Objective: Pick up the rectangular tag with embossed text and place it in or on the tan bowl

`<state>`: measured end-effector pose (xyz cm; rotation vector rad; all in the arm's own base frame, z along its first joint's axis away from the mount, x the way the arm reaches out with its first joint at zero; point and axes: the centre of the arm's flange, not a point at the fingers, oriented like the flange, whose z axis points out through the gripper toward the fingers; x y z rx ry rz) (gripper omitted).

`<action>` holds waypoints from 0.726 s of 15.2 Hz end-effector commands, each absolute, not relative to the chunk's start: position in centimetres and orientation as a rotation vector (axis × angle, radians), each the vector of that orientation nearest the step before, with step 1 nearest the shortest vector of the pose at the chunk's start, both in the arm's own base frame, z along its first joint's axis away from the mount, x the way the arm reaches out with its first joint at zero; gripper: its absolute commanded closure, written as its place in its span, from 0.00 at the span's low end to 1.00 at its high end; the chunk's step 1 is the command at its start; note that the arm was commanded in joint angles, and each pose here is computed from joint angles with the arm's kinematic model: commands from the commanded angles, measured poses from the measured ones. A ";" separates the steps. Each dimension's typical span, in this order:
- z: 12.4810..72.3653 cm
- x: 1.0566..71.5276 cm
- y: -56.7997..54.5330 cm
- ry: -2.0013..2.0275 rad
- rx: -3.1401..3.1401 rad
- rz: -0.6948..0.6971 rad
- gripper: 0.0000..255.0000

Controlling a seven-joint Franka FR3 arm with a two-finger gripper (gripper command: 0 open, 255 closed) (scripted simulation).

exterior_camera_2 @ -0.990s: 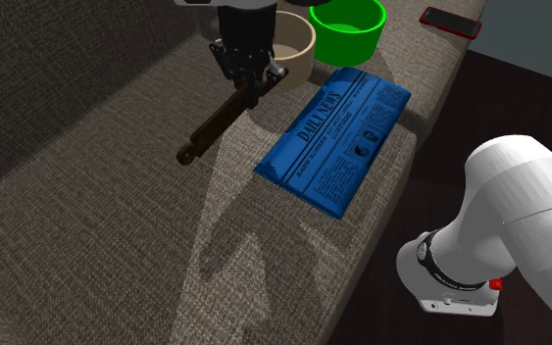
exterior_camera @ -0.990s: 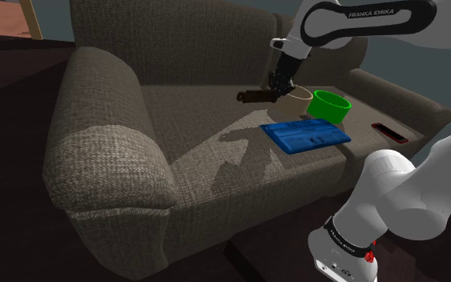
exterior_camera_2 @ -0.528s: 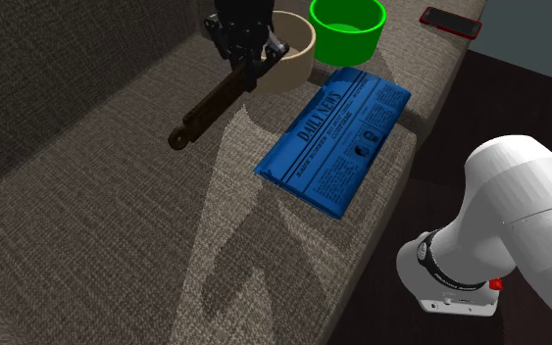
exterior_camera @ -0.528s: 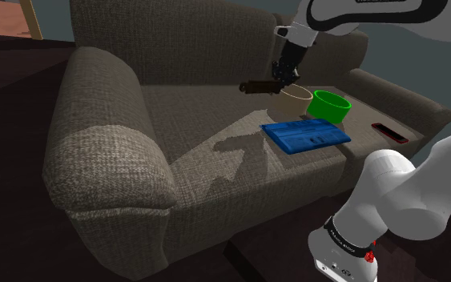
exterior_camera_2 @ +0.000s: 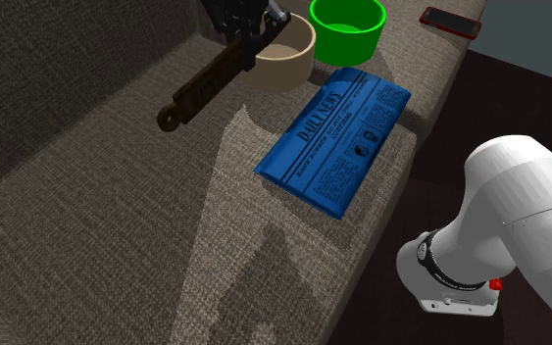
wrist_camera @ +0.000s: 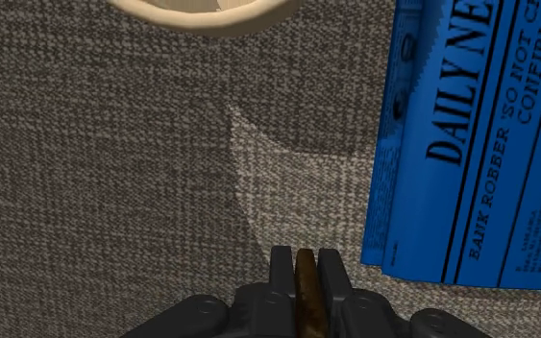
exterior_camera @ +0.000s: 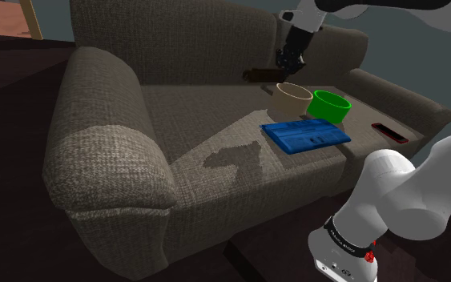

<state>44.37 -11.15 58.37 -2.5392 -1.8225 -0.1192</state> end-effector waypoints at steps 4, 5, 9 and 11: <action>59.3 44.1 -15.1 -1.822 -2.539 -0.119 1.00; 59.3 44.0 -16.4 -1.822 -2.539 -0.119 1.00; 59.2 43.7 -21.7 -1.822 -2.539 -0.119 1.00; 59.1 43.5 -24.3 -1.822 -2.539 -0.119 1.00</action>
